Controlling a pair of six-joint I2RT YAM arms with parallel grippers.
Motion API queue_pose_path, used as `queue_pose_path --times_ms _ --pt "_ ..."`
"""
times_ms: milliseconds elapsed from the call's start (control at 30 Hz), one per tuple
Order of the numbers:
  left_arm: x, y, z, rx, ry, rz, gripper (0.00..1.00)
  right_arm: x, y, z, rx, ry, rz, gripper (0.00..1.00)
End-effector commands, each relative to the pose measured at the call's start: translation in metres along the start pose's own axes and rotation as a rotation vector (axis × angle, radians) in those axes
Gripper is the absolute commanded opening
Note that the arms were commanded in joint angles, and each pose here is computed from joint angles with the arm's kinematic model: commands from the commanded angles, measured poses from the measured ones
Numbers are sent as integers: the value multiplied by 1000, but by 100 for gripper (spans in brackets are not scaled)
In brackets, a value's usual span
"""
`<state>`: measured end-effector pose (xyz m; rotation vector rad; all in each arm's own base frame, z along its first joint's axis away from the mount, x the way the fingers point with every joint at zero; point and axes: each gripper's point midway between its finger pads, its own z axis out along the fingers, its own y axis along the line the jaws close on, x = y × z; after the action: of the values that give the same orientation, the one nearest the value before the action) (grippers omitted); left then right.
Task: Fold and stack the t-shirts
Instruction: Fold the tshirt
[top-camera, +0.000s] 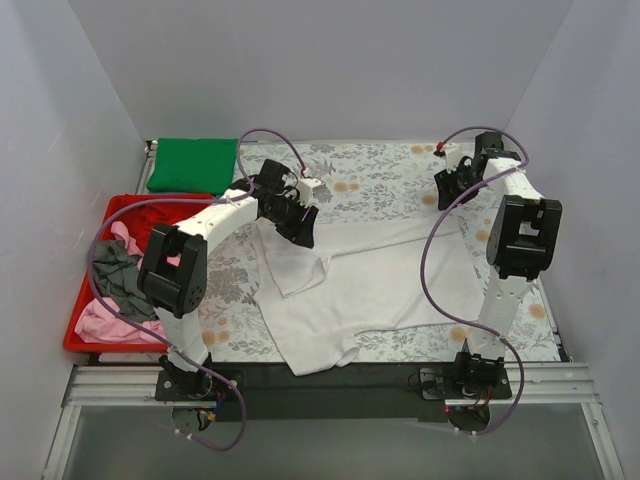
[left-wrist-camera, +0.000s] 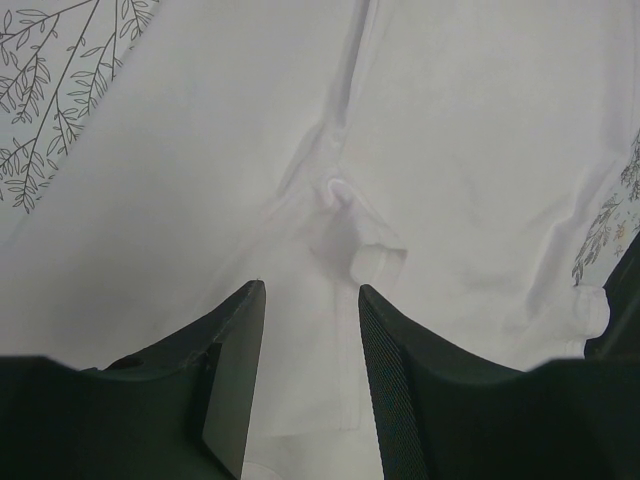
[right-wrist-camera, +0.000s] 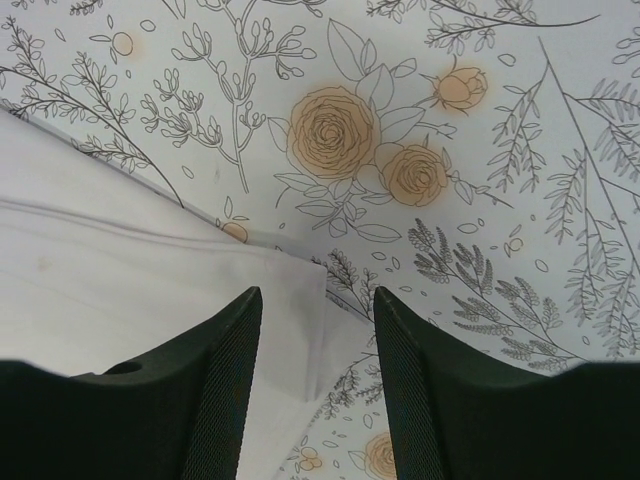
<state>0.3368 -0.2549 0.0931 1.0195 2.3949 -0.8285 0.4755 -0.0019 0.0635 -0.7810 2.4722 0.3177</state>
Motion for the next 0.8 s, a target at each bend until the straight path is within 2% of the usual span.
queue_pose_path --times_ms 0,233,333,533,667,767 --pt "-16 3 -15 -27 -51 35 42 -3 7 0 -50 0 34 55" --pt "-17 7 -17 -38 -57 30 42 5 7 7 -70 25 54 53" --pt "-16 8 -18 -36 -56 30 41 3 7 5 -72 23 50 48" --pt "-16 10 -19 -40 -61 29 42 -5 12 -7 -84 -8 34 27" --pt "-15 9 -20 -40 -61 22 41 0 15 -18 -75 -5 -1 3" --pt "-15 9 -23 -42 -66 20 42 8 13 -27 -62 -1 -19 1"
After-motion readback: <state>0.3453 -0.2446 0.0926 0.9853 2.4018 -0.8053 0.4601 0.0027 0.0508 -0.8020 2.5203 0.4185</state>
